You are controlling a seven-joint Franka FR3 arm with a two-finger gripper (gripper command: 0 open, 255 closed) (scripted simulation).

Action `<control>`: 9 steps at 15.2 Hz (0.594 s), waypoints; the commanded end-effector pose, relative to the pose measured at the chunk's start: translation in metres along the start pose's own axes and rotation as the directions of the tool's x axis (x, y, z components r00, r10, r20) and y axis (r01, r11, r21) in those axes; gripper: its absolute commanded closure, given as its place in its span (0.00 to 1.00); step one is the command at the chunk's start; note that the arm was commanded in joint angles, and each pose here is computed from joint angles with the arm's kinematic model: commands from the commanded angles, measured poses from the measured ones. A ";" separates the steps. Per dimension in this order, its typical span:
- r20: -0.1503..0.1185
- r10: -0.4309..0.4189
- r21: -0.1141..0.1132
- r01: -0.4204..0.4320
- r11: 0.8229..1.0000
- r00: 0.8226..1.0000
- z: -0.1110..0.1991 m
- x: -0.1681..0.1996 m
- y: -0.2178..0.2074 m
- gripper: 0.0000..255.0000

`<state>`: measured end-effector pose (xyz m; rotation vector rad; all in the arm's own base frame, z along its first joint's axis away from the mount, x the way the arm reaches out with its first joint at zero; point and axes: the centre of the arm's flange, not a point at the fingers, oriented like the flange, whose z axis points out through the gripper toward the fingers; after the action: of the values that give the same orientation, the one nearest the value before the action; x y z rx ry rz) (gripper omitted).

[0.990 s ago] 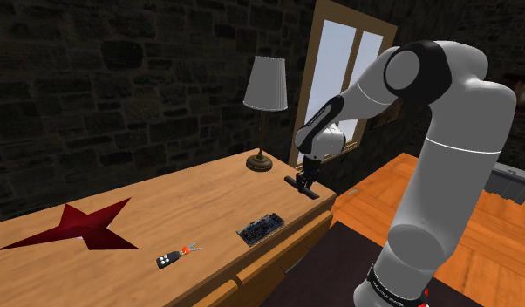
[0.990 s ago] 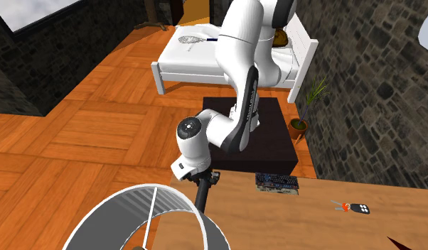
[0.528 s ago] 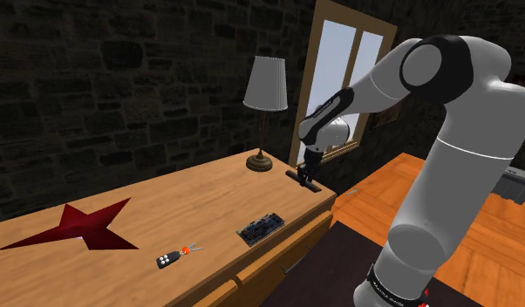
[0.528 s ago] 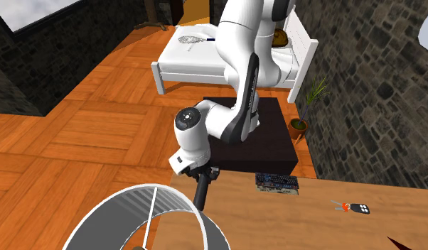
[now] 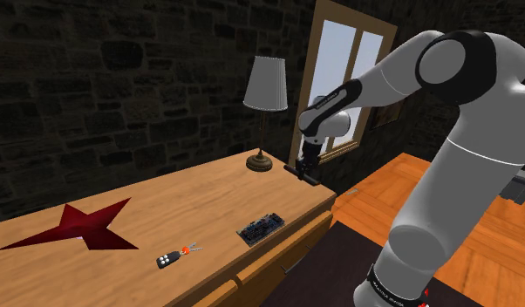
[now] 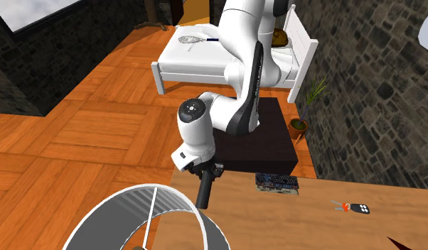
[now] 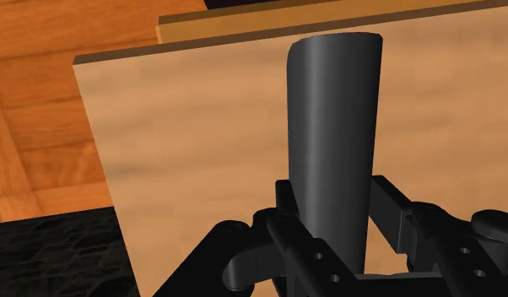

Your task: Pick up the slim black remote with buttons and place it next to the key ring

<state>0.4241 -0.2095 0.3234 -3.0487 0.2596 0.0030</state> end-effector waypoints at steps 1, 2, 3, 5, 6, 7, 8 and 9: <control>0.000 0.000 0.000 0.000 1.000 1.000 0.002 0.002 -0.024 1.00; 0.000 0.000 0.000 0.000 1.000 1.000 0.003 0.004 -0.037 1.00; 0.000 0.000 0.000 0.000 1.000 1.000 0.004 0.006 -0.050 1.00; 0.000 0.000 0.000 0.000 1.000 1.000 0.005 0.011 -0.076 1.00; 0.000 0.000 0.000 0.000 1.000 1.000 0.006 0.013 -0.089 1.00; 0.000 0.000 0.000 0.000 1.000 1.000 0.007 0.015 -0.102 1.00; 0.000 0.000 0.000 0.000 1.000 1.000 0.008 0.018 -0.115 1.00; 0.000 0.000 0.000 0.000 1.000 1.000 0.009 0.020 -0.128 1.00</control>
<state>0.4637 -0.0987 0.3253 -3.0492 0.2578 0.0034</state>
